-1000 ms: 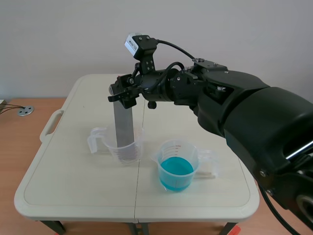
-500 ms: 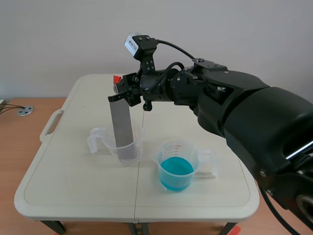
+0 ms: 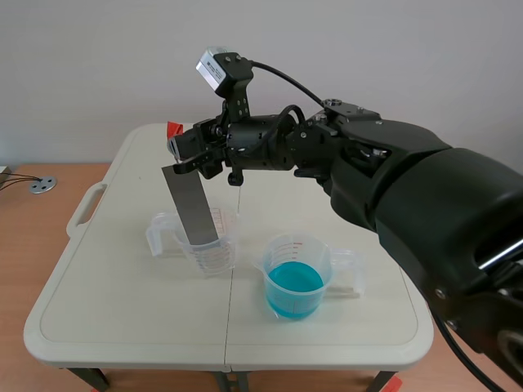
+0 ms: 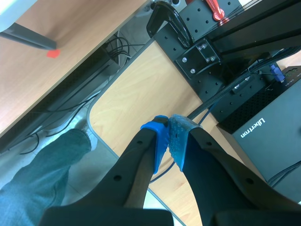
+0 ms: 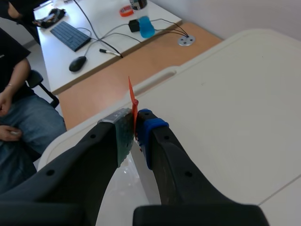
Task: Hold the metal plate by the orange handle, dip it into the blue solution, take it out and point at it, then put the plate back in the beaker on the left.
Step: 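Move the plate over the blue solution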
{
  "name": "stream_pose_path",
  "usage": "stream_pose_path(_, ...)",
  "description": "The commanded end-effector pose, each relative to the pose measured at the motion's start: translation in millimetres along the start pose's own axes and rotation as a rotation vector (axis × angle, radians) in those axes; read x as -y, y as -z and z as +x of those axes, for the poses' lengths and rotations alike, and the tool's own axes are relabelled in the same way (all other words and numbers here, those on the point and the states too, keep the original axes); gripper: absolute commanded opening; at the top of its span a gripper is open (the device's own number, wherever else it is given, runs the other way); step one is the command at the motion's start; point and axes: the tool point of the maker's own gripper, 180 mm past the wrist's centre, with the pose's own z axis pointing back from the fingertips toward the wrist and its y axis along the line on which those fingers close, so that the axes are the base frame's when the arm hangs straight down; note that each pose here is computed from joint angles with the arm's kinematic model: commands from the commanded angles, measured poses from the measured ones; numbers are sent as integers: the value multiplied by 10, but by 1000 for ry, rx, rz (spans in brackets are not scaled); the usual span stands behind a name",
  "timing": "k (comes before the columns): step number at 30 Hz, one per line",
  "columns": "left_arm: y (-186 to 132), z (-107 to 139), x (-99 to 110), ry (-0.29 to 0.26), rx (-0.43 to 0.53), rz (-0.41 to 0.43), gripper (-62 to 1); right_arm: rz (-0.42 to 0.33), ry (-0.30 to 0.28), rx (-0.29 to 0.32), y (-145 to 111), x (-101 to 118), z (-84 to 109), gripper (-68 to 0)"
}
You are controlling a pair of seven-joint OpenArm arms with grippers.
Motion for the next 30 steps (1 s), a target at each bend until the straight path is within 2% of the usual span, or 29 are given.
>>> stream_pose_path(1, -6, 50, 30, -2, 17, -9, -582, 17, -34, 74, -41, -31, 236, -660)
stream_pose_path(7, -6, 50, 31, -3, 17, -8, -582, 22, -82, 151, -237, -103, 360, -660)
stream_pose_path(20, -6, 49, 30, -2, 17, -9, -582, 56, -191, 221, -473, -399, 610, -660)
stream_pose_path(30, -6, 49, 30, -2, 17, -9, -582, 31, -266, 274, -664, -500, 849, -660)
